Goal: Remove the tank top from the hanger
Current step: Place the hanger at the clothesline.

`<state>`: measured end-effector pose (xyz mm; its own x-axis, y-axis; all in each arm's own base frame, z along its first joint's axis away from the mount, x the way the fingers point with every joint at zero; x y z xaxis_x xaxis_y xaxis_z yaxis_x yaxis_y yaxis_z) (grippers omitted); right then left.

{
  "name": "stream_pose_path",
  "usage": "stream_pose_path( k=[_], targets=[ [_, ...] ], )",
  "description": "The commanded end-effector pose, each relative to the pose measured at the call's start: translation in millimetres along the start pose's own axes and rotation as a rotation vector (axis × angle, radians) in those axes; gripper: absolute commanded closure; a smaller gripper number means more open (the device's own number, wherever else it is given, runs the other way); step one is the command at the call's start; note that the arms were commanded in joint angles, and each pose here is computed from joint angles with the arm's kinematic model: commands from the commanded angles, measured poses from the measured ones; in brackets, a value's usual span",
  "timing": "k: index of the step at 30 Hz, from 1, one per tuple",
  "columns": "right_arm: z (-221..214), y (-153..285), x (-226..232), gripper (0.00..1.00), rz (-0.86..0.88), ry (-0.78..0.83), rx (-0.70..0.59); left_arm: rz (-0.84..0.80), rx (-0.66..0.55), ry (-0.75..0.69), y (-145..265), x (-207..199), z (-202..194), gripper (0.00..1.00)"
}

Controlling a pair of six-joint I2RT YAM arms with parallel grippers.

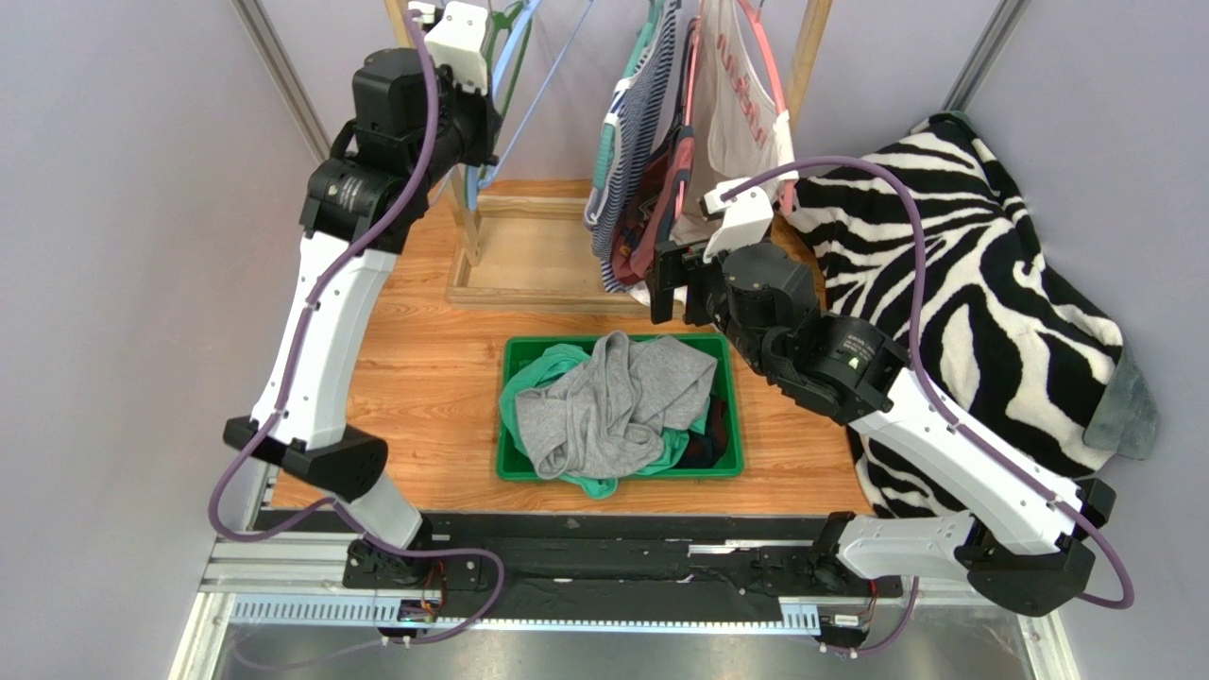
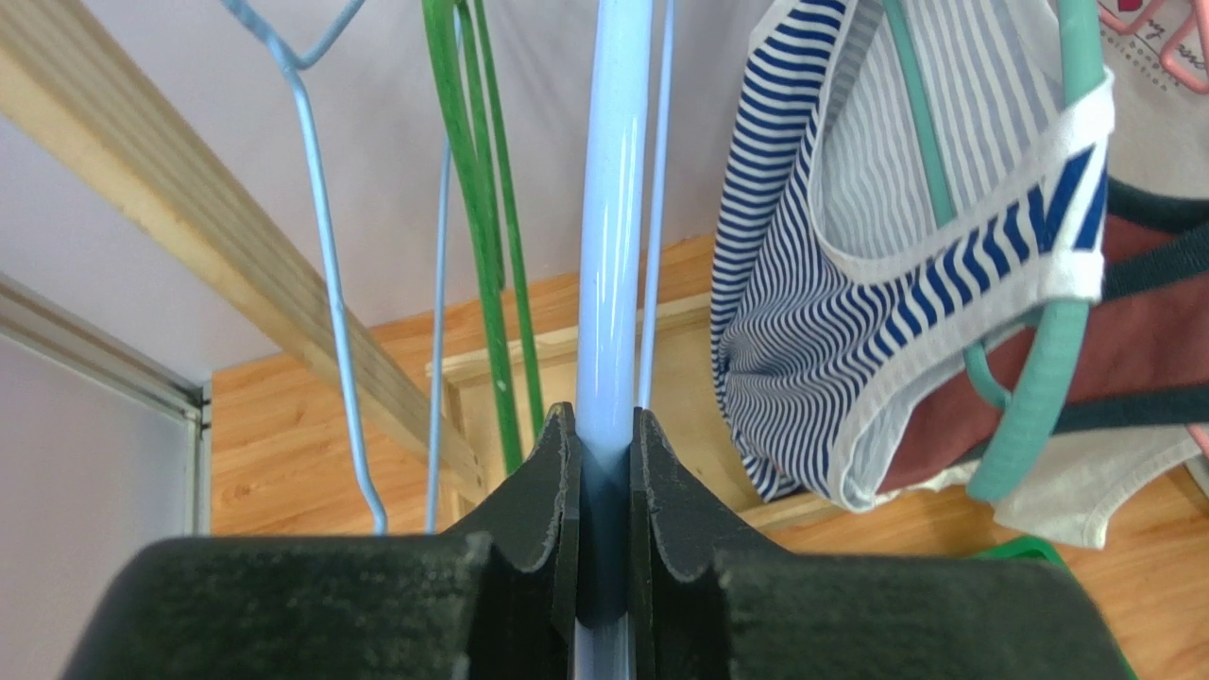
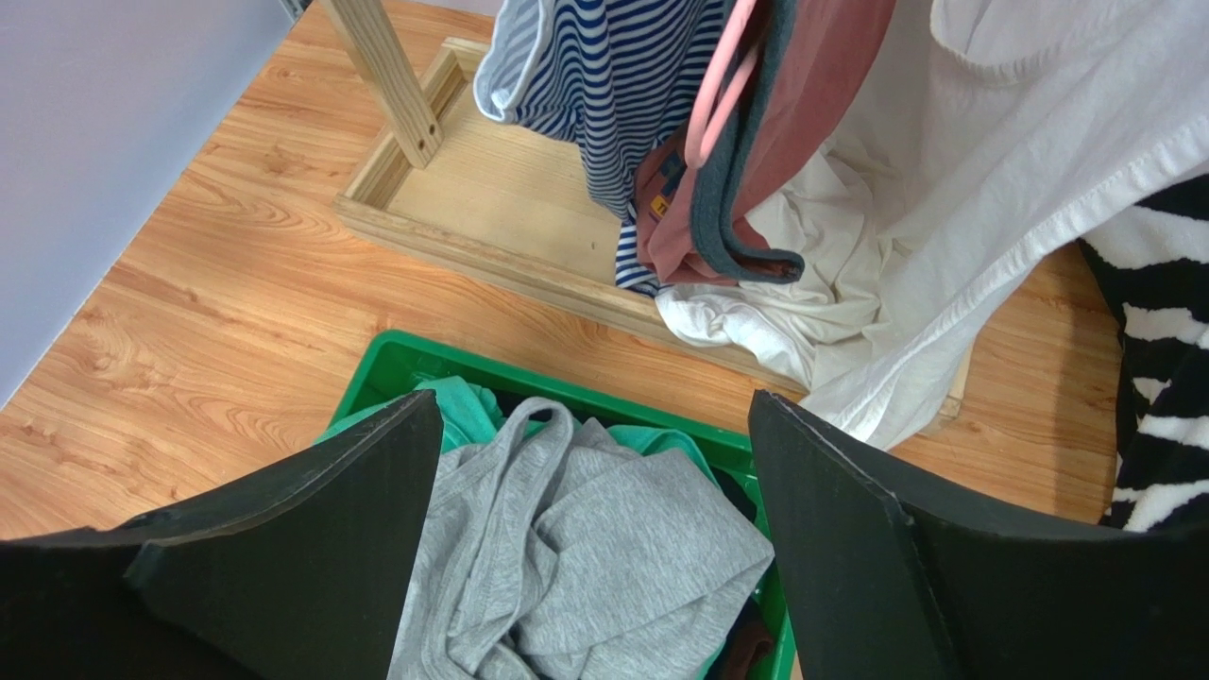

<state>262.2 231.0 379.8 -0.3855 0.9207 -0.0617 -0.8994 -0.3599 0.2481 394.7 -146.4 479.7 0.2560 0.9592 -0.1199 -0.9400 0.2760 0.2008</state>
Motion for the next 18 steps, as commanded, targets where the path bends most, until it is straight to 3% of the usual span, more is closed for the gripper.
stream_pose_path(
  k=[1, 10, 18],
  targets=[
    [1, 8, -7, 0.16, -0.018, -0.051, -0.028, 0.000, -0.130, 0.017, -19, -3, 37, 1.00],
    [-5, 12, -12, 0.17, -0.045, -0.072, 0.001, 0.022, -0.089, 0.006, -53, -2, 21, 1.00],
    [2, 11, -12, 0.19, -0.079, -0.135, 0.050, 0.049, -0.065, -0.007, -56, 3, 12, 1.00]
  ],
)
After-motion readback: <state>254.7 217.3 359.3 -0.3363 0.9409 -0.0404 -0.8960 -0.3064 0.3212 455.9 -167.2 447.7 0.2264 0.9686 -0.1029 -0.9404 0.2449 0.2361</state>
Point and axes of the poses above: each gripper's point midway between its finger pads, its own y axis back along the fingers, its own x axis along the line the jaws close on, z = x × y, the point moved 1 cm from there along y, back along the fingers, and after that the axes turned 10 degrees about y, right-handed, at the moved point
